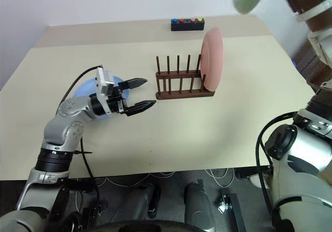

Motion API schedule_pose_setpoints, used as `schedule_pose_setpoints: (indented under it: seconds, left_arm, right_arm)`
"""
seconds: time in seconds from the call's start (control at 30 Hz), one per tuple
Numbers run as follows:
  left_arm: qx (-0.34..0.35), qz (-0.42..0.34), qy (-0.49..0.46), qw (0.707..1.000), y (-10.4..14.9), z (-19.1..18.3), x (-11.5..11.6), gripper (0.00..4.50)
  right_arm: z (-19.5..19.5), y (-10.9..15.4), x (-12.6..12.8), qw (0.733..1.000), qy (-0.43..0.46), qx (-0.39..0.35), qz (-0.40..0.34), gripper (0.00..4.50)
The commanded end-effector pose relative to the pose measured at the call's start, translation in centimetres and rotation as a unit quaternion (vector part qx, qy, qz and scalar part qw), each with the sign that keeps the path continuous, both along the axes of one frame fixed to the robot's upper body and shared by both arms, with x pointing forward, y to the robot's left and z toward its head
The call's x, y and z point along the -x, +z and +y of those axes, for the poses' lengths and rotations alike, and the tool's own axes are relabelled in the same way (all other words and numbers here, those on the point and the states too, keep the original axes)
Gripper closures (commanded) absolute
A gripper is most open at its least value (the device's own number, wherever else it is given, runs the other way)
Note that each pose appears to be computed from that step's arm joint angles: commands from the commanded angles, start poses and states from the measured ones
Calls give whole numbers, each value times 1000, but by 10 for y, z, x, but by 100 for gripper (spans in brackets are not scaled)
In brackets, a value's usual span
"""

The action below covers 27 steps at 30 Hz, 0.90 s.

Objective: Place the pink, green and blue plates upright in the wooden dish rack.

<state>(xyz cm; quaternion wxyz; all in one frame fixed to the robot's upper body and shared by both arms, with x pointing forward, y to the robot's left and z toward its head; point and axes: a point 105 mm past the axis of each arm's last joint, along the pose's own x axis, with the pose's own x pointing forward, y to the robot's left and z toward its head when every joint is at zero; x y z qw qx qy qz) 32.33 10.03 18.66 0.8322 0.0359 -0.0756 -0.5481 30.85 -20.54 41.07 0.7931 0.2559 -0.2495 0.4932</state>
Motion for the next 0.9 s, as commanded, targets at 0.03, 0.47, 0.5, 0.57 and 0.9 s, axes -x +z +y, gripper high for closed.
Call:
schedule_pose_setpoints:
  seconds: [0.03,0.47,0.5,0.57,0.9]
  left_arm:
    - [14,-16,-10,1000,15,7,3,0]
    - [10,-12,-33,999,15,7,13,0]
    - [11,-11,-33,999,15,7,13,0]
    - [13,-8,-34,999,15,7,14,0]
    - [9,-7,-39,999,13,5,16,0]
  right_arm:
    - [20,10,22,997,68,-1,-21,446]
    - [56,-67,-27,991,67,26,110,446]
    - [57,-70,-28,990,69,26,117,446]
    - [59,-73,-29,989,75,25,122,446]
    - [62,-97,-37,985,57,33,159,446]
